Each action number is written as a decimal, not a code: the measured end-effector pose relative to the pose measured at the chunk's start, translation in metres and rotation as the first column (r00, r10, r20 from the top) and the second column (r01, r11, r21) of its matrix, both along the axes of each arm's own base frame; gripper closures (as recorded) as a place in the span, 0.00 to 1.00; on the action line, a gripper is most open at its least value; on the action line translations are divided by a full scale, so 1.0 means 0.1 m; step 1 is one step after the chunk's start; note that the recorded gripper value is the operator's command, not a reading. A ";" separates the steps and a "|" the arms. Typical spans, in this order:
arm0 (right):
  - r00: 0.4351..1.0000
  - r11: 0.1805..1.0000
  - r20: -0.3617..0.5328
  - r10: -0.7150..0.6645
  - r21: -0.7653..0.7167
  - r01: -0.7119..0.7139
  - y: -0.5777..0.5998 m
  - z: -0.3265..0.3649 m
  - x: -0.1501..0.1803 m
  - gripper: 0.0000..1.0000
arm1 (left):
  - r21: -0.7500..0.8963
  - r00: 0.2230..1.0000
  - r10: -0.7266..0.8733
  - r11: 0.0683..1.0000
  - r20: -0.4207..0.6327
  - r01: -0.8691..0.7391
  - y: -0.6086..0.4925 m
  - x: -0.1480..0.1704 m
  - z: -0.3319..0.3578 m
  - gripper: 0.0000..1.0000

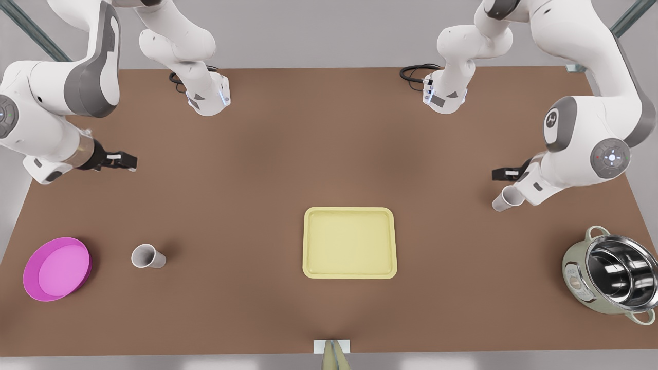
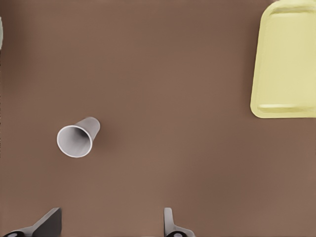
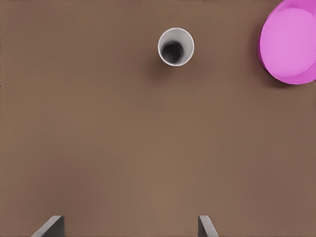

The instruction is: Use both arms to respectively pick up the white IKEA cups from the middle-left and middle-right positions, then place the white IKEA cups onto the middle-middle tray, ensuring that the cups remain upright and do not tip over

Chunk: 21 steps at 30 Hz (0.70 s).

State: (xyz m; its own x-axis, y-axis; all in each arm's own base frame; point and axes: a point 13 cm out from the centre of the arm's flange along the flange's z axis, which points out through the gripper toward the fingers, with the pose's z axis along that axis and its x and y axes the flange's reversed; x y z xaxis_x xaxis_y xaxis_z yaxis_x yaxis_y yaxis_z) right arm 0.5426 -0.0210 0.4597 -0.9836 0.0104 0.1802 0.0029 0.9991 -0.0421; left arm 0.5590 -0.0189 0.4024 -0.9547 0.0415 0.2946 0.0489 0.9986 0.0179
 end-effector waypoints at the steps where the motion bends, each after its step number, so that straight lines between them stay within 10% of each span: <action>1: 1.000 1.000 0.009 0.001 0.000 -0.001 0.00 -0.01 0.03 0.00 | -0.002 1.000 -0.004 1.000 0.016 0.004 0.01 0.03 0.01 0.00; 8: 0.999 1.000 -0.033 -0.010 -0.007 0.010 -0.42 -1.21 1.01 0.00 | 0.021 0.989 0.141 0.990 -0.042 -0.140 1.08 -0.17 -0.95 0.00; 21: 0.995 0.998 0.088 -0.037 0.051 0.032 -1.01 -2.78 1.77 0.00 | -0.042 0.975 0.214 0.976 0.060 -0.212 2.08 -0.53 -2.66 0.00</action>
State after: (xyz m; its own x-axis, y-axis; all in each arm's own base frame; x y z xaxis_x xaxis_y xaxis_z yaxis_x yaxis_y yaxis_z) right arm 0.7194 -0.1219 0.1819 -0.9950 0.0379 0.0928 0.0389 0.9992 0.0089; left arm 0.5059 0.1891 0.1360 -0.9594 -0.1556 0.2351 -0.1651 0.9861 -0.0211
